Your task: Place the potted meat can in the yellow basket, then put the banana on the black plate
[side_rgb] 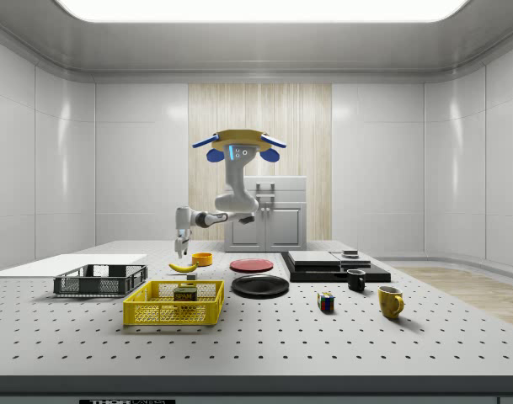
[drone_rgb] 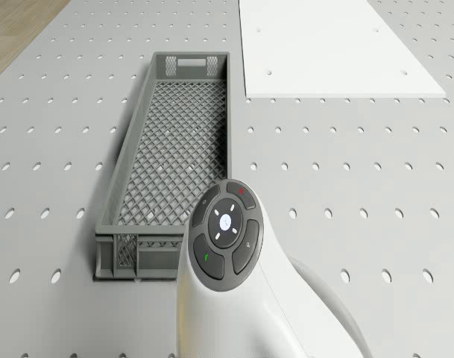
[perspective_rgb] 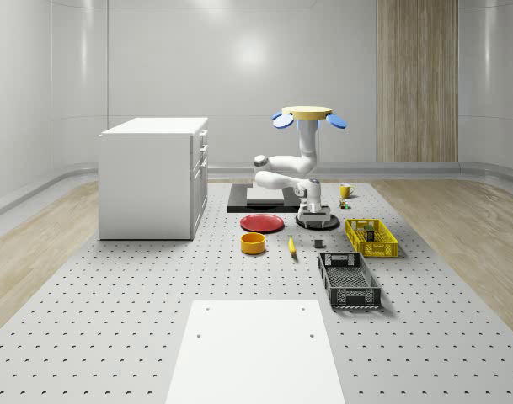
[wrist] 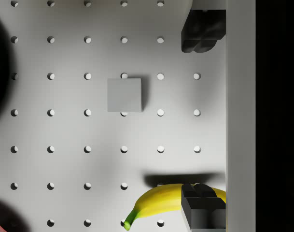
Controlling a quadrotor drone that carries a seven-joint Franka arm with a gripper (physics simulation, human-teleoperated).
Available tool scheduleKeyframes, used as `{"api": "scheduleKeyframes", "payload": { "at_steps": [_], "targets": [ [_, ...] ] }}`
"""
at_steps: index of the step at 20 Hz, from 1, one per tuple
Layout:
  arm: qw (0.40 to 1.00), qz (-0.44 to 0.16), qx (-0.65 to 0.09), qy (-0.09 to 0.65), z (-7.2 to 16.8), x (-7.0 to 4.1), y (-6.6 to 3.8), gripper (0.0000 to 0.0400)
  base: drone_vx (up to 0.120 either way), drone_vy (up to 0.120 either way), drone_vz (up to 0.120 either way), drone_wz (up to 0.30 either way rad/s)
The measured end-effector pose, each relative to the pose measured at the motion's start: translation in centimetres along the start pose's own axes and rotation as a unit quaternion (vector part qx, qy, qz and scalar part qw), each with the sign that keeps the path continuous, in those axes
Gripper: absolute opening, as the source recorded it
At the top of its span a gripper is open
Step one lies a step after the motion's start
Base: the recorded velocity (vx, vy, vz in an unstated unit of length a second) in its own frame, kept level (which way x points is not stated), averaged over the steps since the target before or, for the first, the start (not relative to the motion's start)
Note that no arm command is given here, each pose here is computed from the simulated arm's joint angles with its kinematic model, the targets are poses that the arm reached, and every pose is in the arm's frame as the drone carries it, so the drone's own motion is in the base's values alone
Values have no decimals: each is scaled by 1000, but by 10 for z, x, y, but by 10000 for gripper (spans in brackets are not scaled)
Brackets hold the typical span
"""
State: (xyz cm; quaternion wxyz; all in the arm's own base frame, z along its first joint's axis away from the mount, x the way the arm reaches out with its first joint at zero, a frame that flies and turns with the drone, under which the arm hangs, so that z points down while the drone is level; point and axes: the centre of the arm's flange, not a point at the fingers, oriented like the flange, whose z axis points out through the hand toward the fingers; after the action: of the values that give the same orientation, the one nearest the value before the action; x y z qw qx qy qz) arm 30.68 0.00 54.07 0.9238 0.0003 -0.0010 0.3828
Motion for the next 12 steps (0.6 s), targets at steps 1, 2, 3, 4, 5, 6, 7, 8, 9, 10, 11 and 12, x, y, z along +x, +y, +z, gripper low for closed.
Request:
{"api": "scheduleKeyframes", "payload": {
  "at_steps": [1, 2, 3, 4, 5, 6, 7, 8, 9, 10, 11, 12],
  "targets": [
    [1000, 0, 0, 0, 0, 0, 0, 400, 80, -120, 0, 0],
    [1000, 0, 0, 0, 0, 0, 0, 400, 0, -120, 0, 0],
    [1000, 0, 0, 0, 0, 0, 0, 400, 0, -120, -80, 0],
    [1000, 0, 0, 0, 0, 0, 0, 400, 0, -120, -120, 0],
    [1000, 0, 0, 0, 0, 0, 0, 400, 0, -120, -120, 0],
    [1000, 0, 0, 0, 0, 0, 0, 400, 0, -120, -120, 0],
    [1000, 0, 0, 0, 0, 0, 0, 400, 0, -120, -120, 0],
    [1000, 0, 0, 0, 0, 0, 0, 400, 0, -120, -120, 0],
    [1000, 0, 0, 0, 0, 0, 0, 400, 0, -120, -120, 0],
    [1000, 0, 0, 0, 0, 0, 0, 400, 0, -120, -120, 0],
    [1000, 0, 0, 0, 0, 0, 0, 400, 0, -120, -120, 0],
    [1000, 0, 0, 0, 0, 0, 0, 400, 0, -120, -120, 0]
  ]
}}
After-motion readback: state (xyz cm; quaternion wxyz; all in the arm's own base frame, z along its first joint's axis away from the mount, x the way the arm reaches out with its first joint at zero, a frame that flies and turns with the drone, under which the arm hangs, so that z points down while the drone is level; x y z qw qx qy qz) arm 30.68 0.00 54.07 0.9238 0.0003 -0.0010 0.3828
